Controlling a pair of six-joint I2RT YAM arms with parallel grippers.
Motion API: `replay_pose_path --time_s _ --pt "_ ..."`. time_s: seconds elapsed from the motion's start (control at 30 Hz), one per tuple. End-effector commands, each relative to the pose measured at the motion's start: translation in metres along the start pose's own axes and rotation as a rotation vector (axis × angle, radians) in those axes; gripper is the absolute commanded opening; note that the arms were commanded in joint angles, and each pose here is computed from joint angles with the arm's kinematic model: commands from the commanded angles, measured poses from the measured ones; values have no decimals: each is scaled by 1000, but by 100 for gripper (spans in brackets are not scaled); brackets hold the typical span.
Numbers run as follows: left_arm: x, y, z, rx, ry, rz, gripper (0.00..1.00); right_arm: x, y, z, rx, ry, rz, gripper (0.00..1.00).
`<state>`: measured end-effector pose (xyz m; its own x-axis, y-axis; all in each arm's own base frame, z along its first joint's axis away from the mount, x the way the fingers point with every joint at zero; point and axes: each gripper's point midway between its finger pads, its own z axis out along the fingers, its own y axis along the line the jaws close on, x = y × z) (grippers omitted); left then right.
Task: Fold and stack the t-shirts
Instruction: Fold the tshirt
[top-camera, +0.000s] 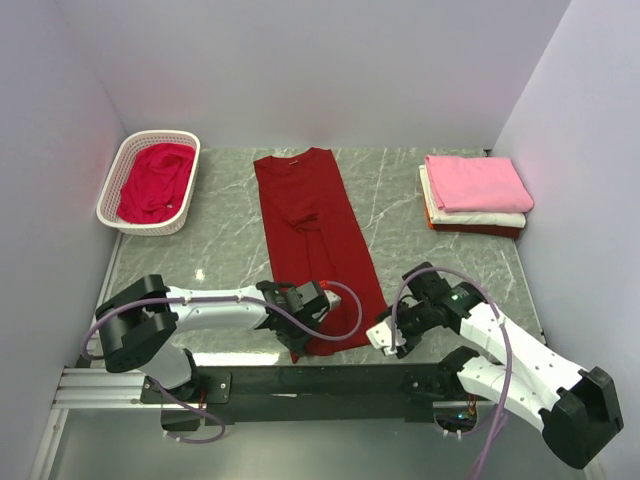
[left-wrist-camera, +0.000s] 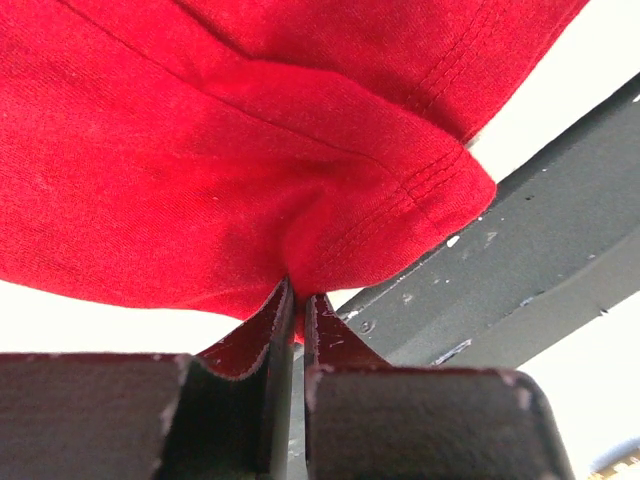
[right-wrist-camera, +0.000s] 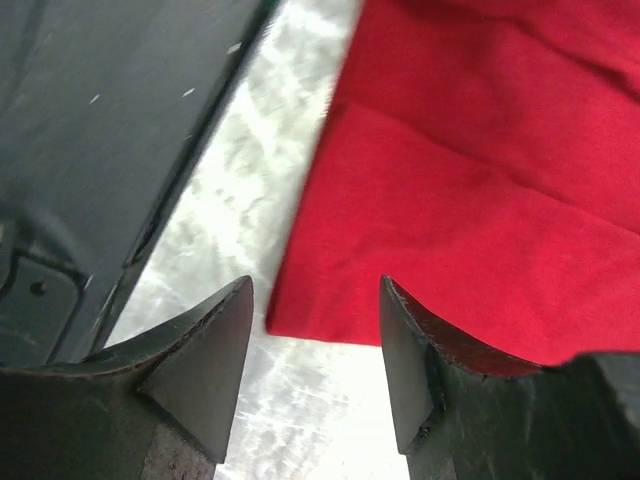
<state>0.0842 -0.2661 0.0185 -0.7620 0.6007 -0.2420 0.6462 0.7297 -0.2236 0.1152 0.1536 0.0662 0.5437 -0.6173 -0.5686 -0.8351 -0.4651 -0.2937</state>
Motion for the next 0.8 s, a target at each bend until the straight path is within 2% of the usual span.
replay_pose_path --time_s 0.0,0.1,0.23,0.33,0.53,0.77 --pt "0 -4 3 68 -10 -6 1 7 9 3 -34 15 -110 60" --pt "-2 -6 2 84 -9 -3 1 9 6 9 -36 20 -158 60" --pt "-5 -5 2 82 -6 -1 1 16 -12 19 10 94 -93 65" --pt "-6 -7 0 91 -14 -4 1 9 -13 29 4 97 -87 68" --pt "-6 -6 -1 114 -18 -14 1 9 -8 44 9 134 -91 68" --pt "-10 -6 -5 123 -35 -18 1 17 -10 44 -7 192 -72 61"
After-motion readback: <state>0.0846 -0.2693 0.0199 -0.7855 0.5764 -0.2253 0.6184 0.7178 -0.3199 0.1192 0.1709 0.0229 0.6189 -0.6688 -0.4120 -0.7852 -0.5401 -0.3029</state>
